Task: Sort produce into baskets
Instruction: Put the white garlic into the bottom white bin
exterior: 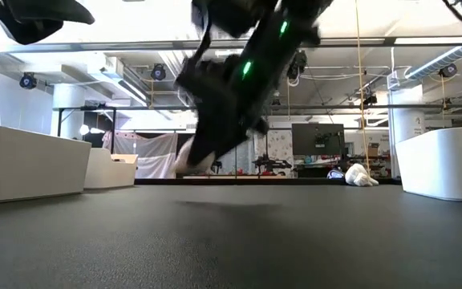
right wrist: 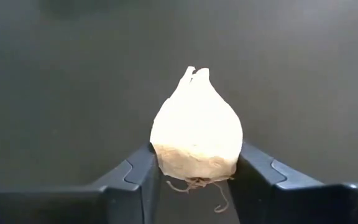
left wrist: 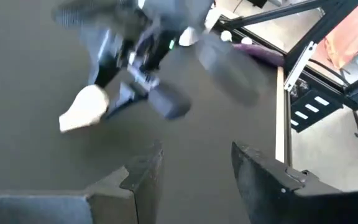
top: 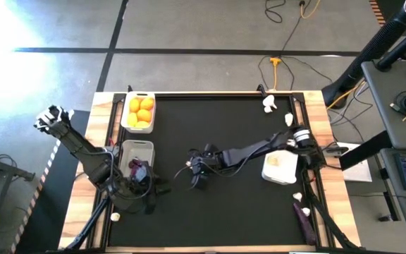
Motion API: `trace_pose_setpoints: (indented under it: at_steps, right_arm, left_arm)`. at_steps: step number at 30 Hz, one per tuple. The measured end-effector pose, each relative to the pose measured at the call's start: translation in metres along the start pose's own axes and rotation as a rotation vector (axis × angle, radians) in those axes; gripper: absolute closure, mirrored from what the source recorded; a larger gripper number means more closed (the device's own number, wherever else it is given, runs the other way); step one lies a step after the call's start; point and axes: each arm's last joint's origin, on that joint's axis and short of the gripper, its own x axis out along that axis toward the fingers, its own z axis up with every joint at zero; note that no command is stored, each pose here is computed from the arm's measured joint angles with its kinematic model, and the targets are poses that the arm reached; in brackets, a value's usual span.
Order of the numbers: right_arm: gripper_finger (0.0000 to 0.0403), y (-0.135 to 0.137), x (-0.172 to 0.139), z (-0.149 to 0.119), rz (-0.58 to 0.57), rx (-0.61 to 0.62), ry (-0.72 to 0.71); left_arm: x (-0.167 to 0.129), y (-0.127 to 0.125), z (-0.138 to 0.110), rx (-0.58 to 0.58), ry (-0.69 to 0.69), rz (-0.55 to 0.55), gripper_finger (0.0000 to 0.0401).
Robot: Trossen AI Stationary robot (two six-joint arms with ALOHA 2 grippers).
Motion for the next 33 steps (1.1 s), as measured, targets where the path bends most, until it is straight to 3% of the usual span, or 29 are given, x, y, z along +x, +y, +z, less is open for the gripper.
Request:
trace_pose_setpoints:
  at_steps: [5, 9, 13, 16, 20, 23, 27, 33]
  right_arm:
    - [0.0269, -0.008, -0.073, 0.006, -0.027, -0.051, 0.088]
    - [0.0265, -0.020, -0.145, -0.011, -0.147, -0.058, 0.213]
    - [0.0266, -0.039, -0.203, -0.044, -0.293, 0.067, 0.345]
    - [0.0266, -0.054, -0.229, -0.073, -0.369, 0.229, 0.410]
    - [0.0266, -0.074, -0.231, -0.112, -0.418, 0.480, 0.467]
    - [0.0266, -0.090, -0.216, -0.139, -0.482, 0.589, 0.530]
    - [0.0265, -0.109, -0.197, -0.168, -0.579, 0.630, 0.633]
    - [0.0238, -0.124, -0.170, -0.173, -0.494, 0.624, 0.601]
  left_arm:
    - [-0.001, 0.000, 0.001, -0.021, 0.001, -0.008, 0.0233]
    - [-0.002, 0.000, 0.001, -0.024, -0.001, -0.010, 0.0233]
    - [-0.001, 0.001, 0.002, -0.011, -0.016, 0.001, 0.0233]
    - [-0.001, 0.000, 0.004, 0.023, -0.038, 0.002, 0.0233]
    - [0.000, -0.002, 0.007, 0.074, -0.057, -0.010, 0.0233]
    - [0.001, -0.003, 0.009, 0.074, -0.088, -0.009, 0.0233]
    - [0.001, -0.004, 0.012, 0.052, -0.124, -0.006, 0.0233]
    - [0.001, -0.005, 0.013, 0.040, -0.130, -0.015, 0.0233]
